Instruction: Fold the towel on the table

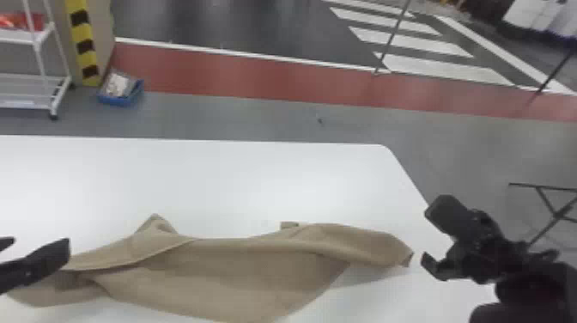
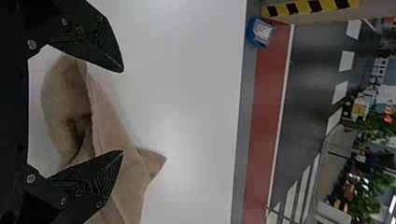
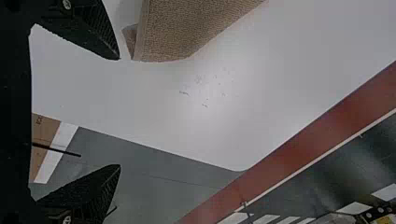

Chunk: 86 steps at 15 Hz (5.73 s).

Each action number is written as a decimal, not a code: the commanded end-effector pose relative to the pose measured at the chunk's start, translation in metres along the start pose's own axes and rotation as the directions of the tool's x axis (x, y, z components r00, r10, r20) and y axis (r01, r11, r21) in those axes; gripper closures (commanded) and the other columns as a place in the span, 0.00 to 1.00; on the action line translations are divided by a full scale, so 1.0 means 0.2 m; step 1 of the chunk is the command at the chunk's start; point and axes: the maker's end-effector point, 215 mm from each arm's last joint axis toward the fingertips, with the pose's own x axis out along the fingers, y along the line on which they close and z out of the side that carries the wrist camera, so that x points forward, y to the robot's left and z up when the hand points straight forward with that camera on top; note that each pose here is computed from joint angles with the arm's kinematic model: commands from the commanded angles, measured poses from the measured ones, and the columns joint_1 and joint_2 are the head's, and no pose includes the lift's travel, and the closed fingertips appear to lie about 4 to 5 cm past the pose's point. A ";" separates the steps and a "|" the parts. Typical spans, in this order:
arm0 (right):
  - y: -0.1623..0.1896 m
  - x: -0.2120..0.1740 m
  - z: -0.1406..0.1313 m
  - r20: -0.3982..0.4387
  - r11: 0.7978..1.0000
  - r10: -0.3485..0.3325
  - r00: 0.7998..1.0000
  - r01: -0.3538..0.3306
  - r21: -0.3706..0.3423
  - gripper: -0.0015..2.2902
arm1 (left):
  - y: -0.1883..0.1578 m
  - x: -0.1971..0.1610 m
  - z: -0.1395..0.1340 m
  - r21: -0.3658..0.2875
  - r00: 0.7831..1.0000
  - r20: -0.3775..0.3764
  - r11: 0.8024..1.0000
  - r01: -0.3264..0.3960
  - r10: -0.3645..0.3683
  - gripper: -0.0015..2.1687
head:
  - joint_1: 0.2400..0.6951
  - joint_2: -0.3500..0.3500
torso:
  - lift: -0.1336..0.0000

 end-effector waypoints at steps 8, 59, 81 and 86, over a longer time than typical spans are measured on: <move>-0.01 -0.01 -0.08 -0.018 0.999 -0.003 1.000 0.003 0.032 0.02 | -0.85 0.23 0.03 0.398 0.913 0.101 0.857 0.327 -0.396 0.14 | 1.00 0.00 | 0.07; 0.05 -0.05 -0.12 0.004 0.998 0.014 1.000 -0.014 0.069 0.02 | -0.31 0.10 0.52 0.204 0.992 0.127 0.979 -0.010 -0.016 0.98 | 1.00 0.00 | 0.07; 0.29 -0.02 0.84 0.490 0.783 0.273 0.828 -0.487 0.386 0.02 | -0.30 -0.24 0.28 0.419 0.951 0.166 0.891 0.172 -0.262 0.98 | 1.00 0.10 | 0.07; 0.69 -0.01 1.38 0.541 0.663 0.452 0.709 -0.673 0.328 0.02 | -0.35 -0.24 0.23 0.425 0.949 0.146 0.883 0.196 -0.281 0.98 | 1.00 0.31 | 0.07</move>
